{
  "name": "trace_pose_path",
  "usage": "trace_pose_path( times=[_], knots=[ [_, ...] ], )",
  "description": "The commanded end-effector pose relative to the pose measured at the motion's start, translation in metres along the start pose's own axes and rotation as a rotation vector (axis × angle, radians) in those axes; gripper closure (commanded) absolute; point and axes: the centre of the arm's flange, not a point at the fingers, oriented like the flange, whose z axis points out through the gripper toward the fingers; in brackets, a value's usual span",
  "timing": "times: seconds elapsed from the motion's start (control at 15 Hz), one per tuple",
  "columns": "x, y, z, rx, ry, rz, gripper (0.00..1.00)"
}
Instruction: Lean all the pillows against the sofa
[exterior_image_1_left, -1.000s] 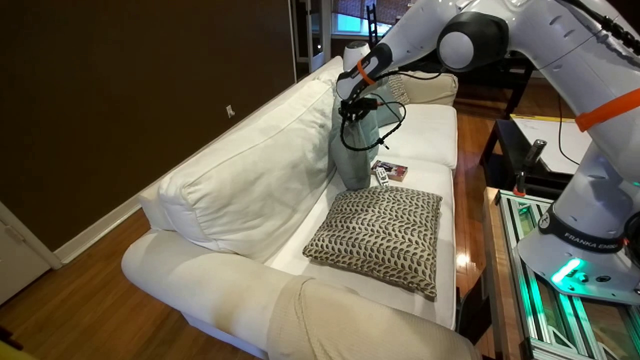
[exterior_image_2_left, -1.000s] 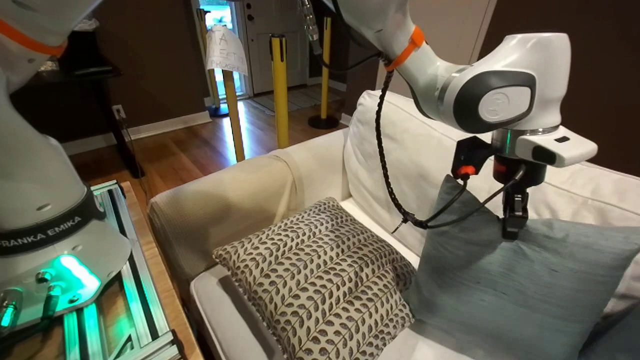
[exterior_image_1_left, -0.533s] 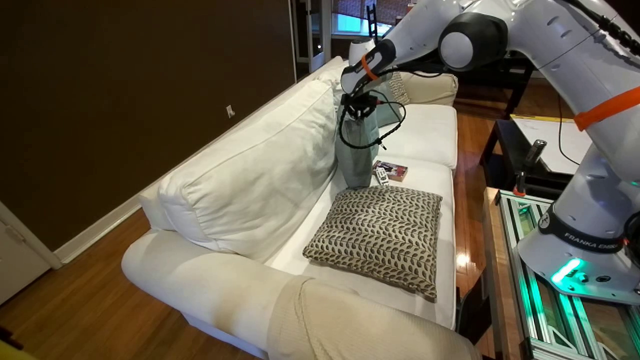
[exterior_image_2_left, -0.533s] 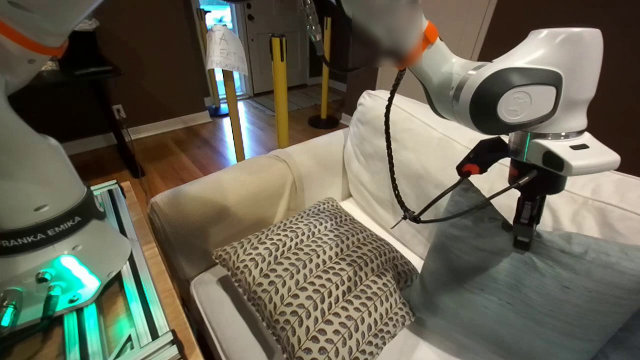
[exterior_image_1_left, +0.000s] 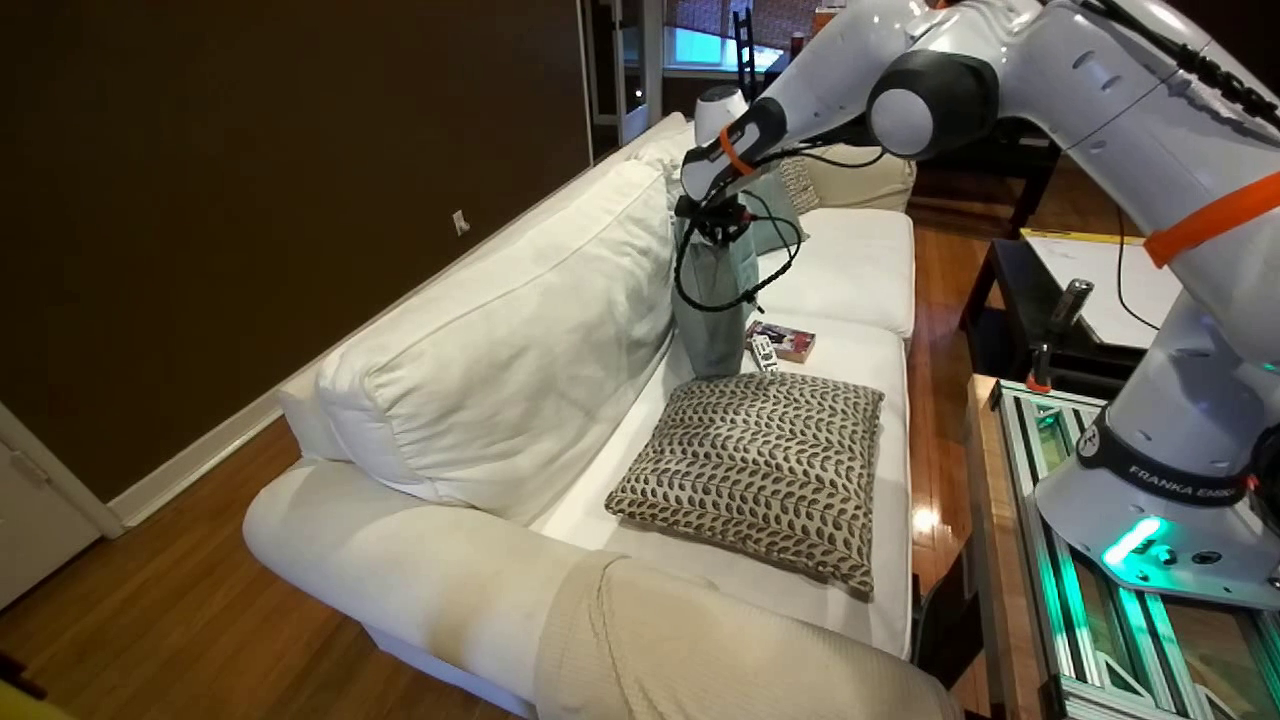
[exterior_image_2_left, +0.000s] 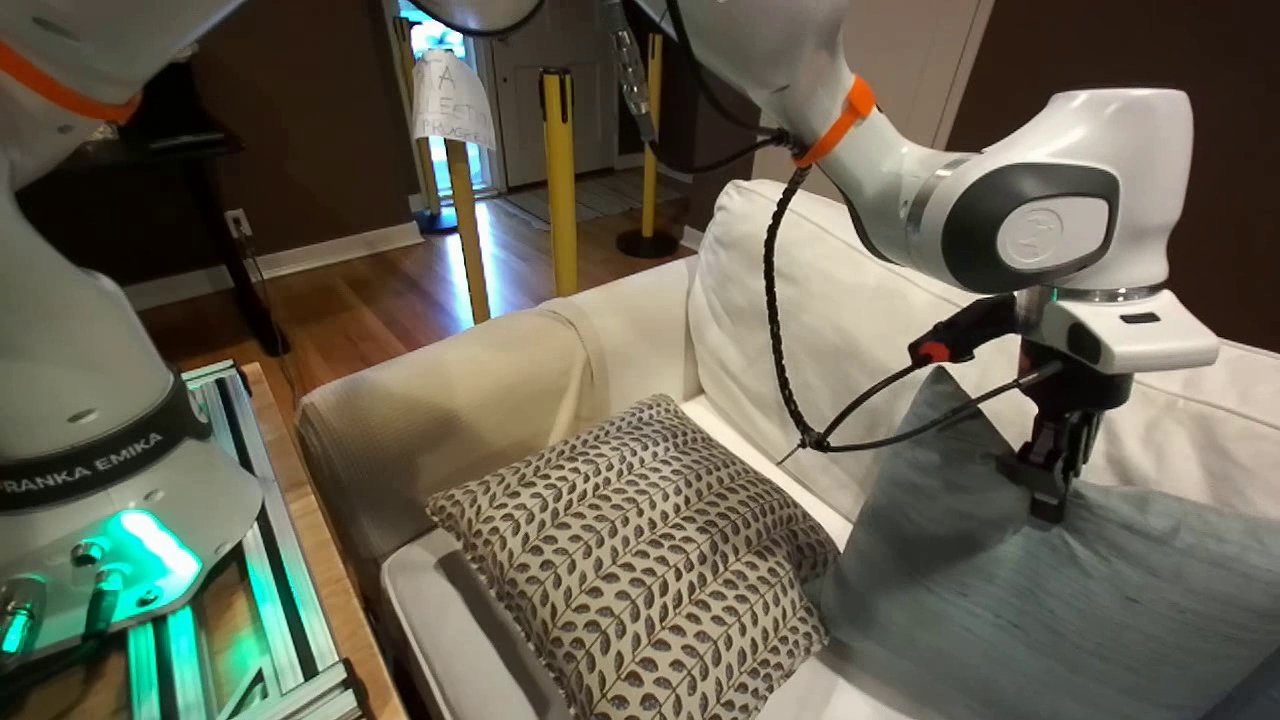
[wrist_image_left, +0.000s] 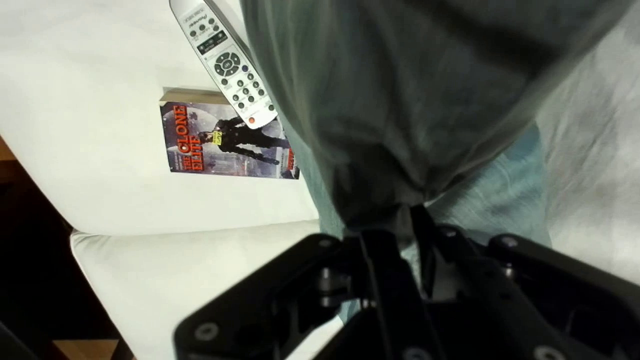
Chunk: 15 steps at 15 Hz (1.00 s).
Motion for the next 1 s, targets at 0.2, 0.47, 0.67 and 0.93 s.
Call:
trace_pose_path(
  times=[0.2,0.47,0.67,0.93],
  knots=[
    [-0.016,-0.018,0.006,0.024,0.053,-0.062,0.34],
    [-0.016,-0.028,-0.014,0.127,0.074,-0.078,0.05],
    [-0.017,-0.033,-0.036,0.226,0.101,-0.123,0.0],
    [-0.026,-0.031,-0.083,0.264,0.001,-0.301,0.0]
  ],
)
